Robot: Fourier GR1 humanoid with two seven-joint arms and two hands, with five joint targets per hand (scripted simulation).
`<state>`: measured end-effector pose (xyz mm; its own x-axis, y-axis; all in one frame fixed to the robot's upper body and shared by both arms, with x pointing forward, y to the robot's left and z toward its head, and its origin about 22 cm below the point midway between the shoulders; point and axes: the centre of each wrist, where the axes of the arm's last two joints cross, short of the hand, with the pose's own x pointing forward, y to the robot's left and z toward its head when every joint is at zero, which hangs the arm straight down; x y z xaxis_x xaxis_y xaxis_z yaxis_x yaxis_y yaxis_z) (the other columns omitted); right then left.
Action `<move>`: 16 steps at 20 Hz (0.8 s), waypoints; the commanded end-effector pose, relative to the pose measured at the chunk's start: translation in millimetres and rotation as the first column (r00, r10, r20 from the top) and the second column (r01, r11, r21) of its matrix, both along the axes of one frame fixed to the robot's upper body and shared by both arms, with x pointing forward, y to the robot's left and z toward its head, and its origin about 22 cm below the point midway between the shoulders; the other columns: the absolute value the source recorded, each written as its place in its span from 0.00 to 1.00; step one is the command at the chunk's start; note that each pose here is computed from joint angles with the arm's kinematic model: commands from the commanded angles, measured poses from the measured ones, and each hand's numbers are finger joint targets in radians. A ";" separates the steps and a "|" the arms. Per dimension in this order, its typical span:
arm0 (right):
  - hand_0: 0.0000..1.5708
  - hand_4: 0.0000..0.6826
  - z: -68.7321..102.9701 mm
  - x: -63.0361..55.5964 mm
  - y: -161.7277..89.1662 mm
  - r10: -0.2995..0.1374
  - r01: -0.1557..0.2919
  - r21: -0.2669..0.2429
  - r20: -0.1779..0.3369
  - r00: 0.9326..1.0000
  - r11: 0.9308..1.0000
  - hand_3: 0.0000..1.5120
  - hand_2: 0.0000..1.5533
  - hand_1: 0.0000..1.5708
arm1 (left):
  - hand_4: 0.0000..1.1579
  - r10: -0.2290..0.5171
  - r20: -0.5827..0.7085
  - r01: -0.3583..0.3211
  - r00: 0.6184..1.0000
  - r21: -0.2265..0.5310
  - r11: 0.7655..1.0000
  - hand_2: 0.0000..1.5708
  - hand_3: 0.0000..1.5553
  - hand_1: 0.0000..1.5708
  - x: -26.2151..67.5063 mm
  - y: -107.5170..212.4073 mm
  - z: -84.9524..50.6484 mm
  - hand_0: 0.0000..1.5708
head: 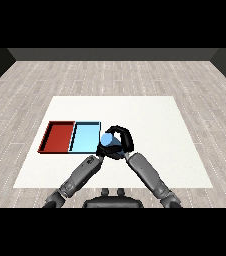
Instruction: Pick the blue can and put it in the blue box
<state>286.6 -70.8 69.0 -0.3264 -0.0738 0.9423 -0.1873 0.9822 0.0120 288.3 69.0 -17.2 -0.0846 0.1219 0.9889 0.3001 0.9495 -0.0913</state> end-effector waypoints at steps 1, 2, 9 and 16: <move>0.94 0.89 -0.5 -11.6 11.0 0.013 -0.012 0.062 -0.013 1.000 0.998 0.92 0.94 0.94 | 0.52 0.084 -0.013 -0.084 0.996 -0.010 0.996 0.07 0.00 0.00 7.3 -0.9 -12.4 0.00; 0.94 0.89 -5.5 -16.9 6.7 0.017 -0.016 0.070 -0.006 1.000 0.997 0.92 0.94 0.94 | 0.49 0.085 -0.054 -0.088 0.995 -0.055 0.995 0.40 0.32 0.28 -1.5 -9.8 3.2 0.28; 0.93 0.92 -18.8 -3.3 4.0 0.009 -0.008 0.106 -0.018 1.000 0.994 0.92 0.93 0.93 | 0.81 0.069 -0.034 -0.074 0.997 -0.157 0.985 1.00 0.97 1.00 9.6 -4.2 -22.5 1.00; 0.82 0.69 -1.6 8.7 2.1 0.058 -0.051 0.138 -0.046 0.997 0.989 0.85 0.87 0.82 | 0.95 0.107 0.074 -0.092 0.991 -0.184 0.979 1.00 0.98 1.00 17.3 -10.1 -11.6 1.00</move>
